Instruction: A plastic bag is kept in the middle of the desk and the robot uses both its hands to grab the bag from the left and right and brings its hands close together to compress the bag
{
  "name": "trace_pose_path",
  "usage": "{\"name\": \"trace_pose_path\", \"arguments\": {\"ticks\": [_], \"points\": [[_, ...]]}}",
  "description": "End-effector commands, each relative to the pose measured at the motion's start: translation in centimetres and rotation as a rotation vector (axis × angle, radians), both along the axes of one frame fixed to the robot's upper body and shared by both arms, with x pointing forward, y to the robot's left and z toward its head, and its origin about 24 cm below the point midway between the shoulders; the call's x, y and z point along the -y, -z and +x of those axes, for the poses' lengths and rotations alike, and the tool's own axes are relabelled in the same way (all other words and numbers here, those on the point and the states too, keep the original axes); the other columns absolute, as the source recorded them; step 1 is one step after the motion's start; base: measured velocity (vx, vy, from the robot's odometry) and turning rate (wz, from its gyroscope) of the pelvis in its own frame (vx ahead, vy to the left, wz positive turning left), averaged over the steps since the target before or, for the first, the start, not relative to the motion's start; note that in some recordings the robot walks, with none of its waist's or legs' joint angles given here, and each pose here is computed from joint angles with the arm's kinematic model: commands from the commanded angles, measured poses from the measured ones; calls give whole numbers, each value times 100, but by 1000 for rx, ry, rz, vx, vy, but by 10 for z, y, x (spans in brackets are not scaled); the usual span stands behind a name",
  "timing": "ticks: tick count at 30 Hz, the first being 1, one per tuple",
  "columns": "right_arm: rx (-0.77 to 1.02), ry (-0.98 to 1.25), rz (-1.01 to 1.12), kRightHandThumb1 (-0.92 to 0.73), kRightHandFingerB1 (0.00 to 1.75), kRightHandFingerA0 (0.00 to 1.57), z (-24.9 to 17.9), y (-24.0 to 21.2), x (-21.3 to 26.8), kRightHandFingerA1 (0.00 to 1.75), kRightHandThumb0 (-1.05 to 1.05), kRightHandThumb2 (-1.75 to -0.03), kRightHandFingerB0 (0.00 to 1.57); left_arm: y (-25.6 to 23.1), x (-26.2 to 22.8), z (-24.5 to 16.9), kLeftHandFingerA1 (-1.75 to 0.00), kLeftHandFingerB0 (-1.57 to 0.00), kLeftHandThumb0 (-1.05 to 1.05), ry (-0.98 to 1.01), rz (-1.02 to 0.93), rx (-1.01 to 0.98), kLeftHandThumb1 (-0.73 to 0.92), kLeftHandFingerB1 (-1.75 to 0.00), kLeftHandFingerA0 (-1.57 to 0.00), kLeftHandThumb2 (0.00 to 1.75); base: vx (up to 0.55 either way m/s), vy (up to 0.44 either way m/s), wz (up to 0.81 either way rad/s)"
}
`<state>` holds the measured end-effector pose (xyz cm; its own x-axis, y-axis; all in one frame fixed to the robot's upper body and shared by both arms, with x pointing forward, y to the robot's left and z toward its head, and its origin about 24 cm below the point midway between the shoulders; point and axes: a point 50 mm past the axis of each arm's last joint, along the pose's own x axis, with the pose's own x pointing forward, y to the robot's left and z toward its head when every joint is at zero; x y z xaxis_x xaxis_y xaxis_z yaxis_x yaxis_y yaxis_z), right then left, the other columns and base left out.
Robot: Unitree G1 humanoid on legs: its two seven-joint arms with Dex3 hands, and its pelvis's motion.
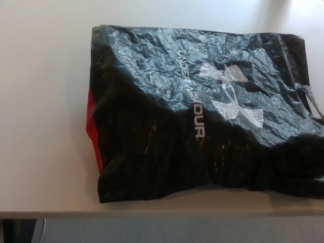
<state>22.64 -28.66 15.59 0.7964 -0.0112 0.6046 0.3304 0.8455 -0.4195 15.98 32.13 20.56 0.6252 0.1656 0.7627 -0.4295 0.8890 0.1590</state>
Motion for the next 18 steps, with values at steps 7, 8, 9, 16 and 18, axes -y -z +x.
{"name": "trace_pose_path", "arguments": {"ticks": [7,8,9,16,18], "points": [[-152,119,35,-82,0,0,96,-46,7,9,-105,-116,0,-37,-13,110,-50,-20,-79,-35,-203,-85,92,-38,-20,86,0,0,0],[-163,124,20,-83,0,0,102,-46,6,10,-105,-117,0,-35,-16,116,-49,-18,-74,-34,-233,-95,92,-36,-19,87,0,0,0],[-177,123,17,-83,0,0,106,-47,4,10,-105,-118,0,-34,-18,120,-51,-20,-78,-34,-251,-101,92,-38,-20,86,0,0,0],[-429,38,-32,-67,25,4,130,-17,6,45,-87,-111,1,2,-18,156,-47,-21,-81,8,-331,-203,92,-34,-23,76,0,0,0],[-446,52,-27,-67,28,12,132,-5,6,48,-88,-110,0,11,-15,165,-46,-21,-77,13,-369,-243,92,-34,-23,77,0,0,0]]}}
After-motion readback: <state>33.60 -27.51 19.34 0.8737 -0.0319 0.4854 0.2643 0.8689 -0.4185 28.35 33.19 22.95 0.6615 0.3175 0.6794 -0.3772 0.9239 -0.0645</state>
